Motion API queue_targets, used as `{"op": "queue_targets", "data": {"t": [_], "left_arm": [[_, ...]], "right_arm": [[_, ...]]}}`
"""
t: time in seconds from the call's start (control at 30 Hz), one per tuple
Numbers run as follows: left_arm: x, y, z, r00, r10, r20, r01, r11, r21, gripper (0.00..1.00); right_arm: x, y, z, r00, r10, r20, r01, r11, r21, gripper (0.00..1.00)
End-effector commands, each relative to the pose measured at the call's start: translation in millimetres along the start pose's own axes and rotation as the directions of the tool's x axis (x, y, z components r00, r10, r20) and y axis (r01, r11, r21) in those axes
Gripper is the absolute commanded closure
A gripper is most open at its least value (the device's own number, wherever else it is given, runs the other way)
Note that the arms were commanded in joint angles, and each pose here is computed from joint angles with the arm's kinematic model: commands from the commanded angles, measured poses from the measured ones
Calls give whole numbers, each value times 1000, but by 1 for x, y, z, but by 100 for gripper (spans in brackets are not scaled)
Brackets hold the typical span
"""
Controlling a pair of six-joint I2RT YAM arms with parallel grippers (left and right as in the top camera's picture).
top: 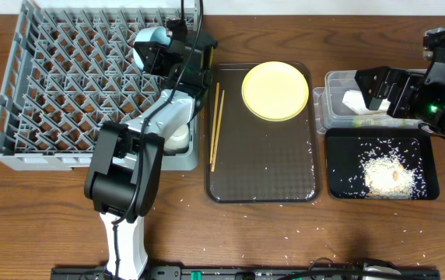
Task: Sort waste into correct bins and load items into the dishwasher
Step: 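Carry the blue bowl left and set it into the dish rack, then move the left gripper to the yellow plate and grasp its edge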
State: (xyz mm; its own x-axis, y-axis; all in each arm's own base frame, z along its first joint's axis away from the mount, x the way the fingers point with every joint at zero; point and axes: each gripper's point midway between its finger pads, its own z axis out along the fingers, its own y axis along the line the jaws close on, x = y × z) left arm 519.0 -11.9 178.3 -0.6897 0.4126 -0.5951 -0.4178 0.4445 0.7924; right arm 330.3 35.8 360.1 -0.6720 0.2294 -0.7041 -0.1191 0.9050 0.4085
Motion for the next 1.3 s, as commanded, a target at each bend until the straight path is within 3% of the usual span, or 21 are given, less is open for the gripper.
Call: {"op": "queue_targets", "data": {"t": [0.0, 0.13, 0.33, 0.77, 0.9, 0.97, 1.03, 1.27], "left_arm": [[5, -23, -7, 998, 57, 8, -57, 998, 20, 89], [-1, -29, -21, 998, 62, 31, -63, 997, 32, 71], [-8, -38, -41, 995, 68, 66, -72, 996, 56, 53], [-10, -51, -52, 994, 63, 93, -73, 991, 110, 49], [-16, -54, -55, 993, 38, 113, -52, 990, 132, 38], [-19, -60, -59, 991, 35, 131, -57, 985, 163, 24], [-23, -67, -64, 987, 32, 155, -64, 977, 201, 17], [-31, -75, -79, 983, -4, 186, -43, 968, 247, 16]], "right_arm": [[-4, 0, -4, 1000, 12, 13, -12, 1000, -1, 1], [-4, 0, -4, 1000, 12, 13, -12, 1000, -1, 1], [-4, 0, -4, 1000, 12, 13, -12, 1000, -1, 1], [-4, 0, -4, 1000, 12, 13, -12, 1000, -1, 1], [-4, 0, -4, 1000, 12, 13, -12, 1000, -1, 1], [-4, 0, -4, 1000, 12, 13, -12, 1000, -1, 1], [-4, 0, -4, 1000, 12, 13, -12, 1000, -1, 1], [-4, 0, -4, 1000, 12, 13, -12, 1000, -1, 1]]}}
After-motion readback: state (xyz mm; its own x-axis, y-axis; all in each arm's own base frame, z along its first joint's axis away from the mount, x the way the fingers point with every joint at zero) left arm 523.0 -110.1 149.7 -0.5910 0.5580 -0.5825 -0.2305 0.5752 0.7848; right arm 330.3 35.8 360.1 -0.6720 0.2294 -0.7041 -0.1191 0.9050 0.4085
